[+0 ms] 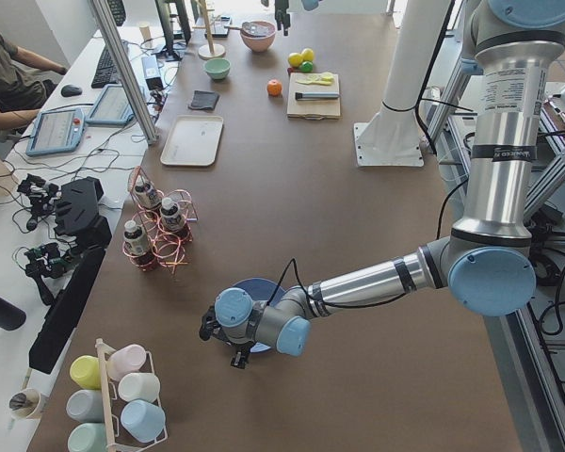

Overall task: Pick orange to plate
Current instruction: 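Push the blue plate inward with left gripper while right gripper reaches the orange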

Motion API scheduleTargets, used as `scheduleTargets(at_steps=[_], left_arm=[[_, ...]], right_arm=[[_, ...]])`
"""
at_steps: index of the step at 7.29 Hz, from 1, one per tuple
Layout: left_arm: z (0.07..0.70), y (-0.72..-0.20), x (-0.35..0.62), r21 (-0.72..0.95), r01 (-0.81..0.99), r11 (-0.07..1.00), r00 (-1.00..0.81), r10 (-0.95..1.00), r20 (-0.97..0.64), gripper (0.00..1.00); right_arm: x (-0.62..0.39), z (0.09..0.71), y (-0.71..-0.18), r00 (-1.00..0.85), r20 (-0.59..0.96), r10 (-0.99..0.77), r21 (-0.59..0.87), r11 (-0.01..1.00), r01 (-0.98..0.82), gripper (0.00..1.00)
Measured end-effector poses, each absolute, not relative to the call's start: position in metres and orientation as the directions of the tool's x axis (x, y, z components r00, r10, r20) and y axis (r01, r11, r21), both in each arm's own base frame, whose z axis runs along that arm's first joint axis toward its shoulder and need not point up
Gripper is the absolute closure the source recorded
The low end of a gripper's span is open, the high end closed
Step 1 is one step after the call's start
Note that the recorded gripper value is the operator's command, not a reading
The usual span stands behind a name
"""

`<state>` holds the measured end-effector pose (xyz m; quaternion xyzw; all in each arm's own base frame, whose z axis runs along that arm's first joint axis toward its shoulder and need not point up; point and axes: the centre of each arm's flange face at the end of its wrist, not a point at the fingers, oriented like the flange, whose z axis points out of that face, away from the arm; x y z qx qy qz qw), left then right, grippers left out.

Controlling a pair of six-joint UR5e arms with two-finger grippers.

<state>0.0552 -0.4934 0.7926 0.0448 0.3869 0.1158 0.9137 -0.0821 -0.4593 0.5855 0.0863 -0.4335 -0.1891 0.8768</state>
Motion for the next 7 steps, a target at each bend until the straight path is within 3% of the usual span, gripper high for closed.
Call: scheduleTargets(at_steps=[4, 7], left_arm=[[0.760, -0.509, 0.066, 0.178, -0.146, 0.973, 0.647, 0.230, -0.727, 1.00], [0.645, -0.525, 0.090, 0.121, -0.008, 0.993, 0.580, 0.103, -0.808, 1.00]], right_arm=[[-0.088, 0.561, -0.471, 0.544, 0.728, -0.417, 0.341, 0.909, 0.241, 0.00], [-0.148, 0.502, -0.502, 0.539, 0.765, -0.352, 0.294, 0.936, 0.194, 0.00]])
